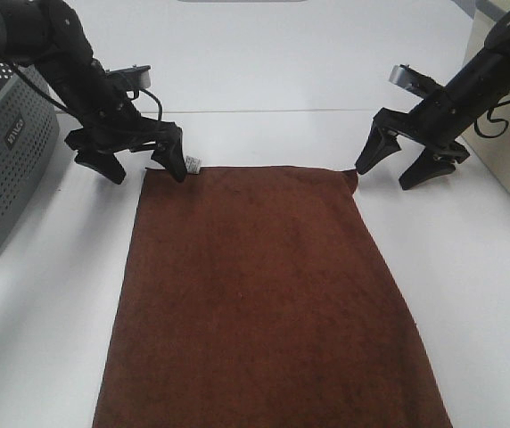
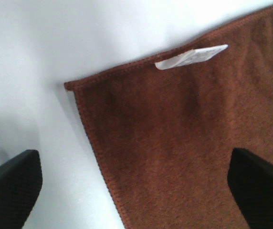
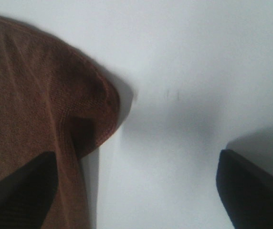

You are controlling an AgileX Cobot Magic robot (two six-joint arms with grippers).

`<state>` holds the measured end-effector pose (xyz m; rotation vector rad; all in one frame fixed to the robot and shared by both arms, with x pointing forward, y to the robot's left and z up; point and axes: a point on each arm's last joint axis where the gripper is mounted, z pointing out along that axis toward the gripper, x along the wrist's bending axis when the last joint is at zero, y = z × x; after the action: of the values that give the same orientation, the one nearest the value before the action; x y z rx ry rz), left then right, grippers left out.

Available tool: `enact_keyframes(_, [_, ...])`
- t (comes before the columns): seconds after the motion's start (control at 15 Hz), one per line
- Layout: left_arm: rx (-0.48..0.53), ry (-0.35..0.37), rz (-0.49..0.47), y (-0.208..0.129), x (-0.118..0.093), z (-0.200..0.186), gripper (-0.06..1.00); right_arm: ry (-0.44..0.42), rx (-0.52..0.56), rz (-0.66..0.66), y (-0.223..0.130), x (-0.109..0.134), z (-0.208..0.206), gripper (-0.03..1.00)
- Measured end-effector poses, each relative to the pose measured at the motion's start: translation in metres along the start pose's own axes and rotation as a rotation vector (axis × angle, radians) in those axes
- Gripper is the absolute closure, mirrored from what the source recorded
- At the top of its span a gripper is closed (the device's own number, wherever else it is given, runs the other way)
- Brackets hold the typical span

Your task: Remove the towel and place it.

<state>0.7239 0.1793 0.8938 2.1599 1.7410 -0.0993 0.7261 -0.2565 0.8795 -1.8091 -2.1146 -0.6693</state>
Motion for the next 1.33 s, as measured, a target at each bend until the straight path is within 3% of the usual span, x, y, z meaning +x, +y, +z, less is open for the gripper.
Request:
enact_keyframes(0.2, [0.020,-0.014,-0.043,-0.002,0.016,0.005,-0.04,0.014,-0.006,0.015,0.001,-0.003,0.006,0.10])
enact_keyframes(0.4, [0.032,-0.027,-0.040,-0.003,0.015,0.007,-0.04,0.060,-0.023,0.045,0.003,-0.002,0.009,0.10])
enact_keyframes(0.93, [0.014,-0.045,-0.057,-0.001,0.014,0.010,-0.03,0.056,-0.023,0.055,0.003,-0.003,0.009,0.10])
enact_keyframes(1.13, [-0.009,-0.082,-0.095,0.001,0.011,0.011,-0.02,0.039,-0.035,0.062,0.005,0.000,0.011,0.15])
enact_keyframes(1.33, [-0.017,-0.104,-0.081,0.002,-0.006,0.016,0.00,0.027,-0.043,0.017,0.008,0.021,0.028,0.20])
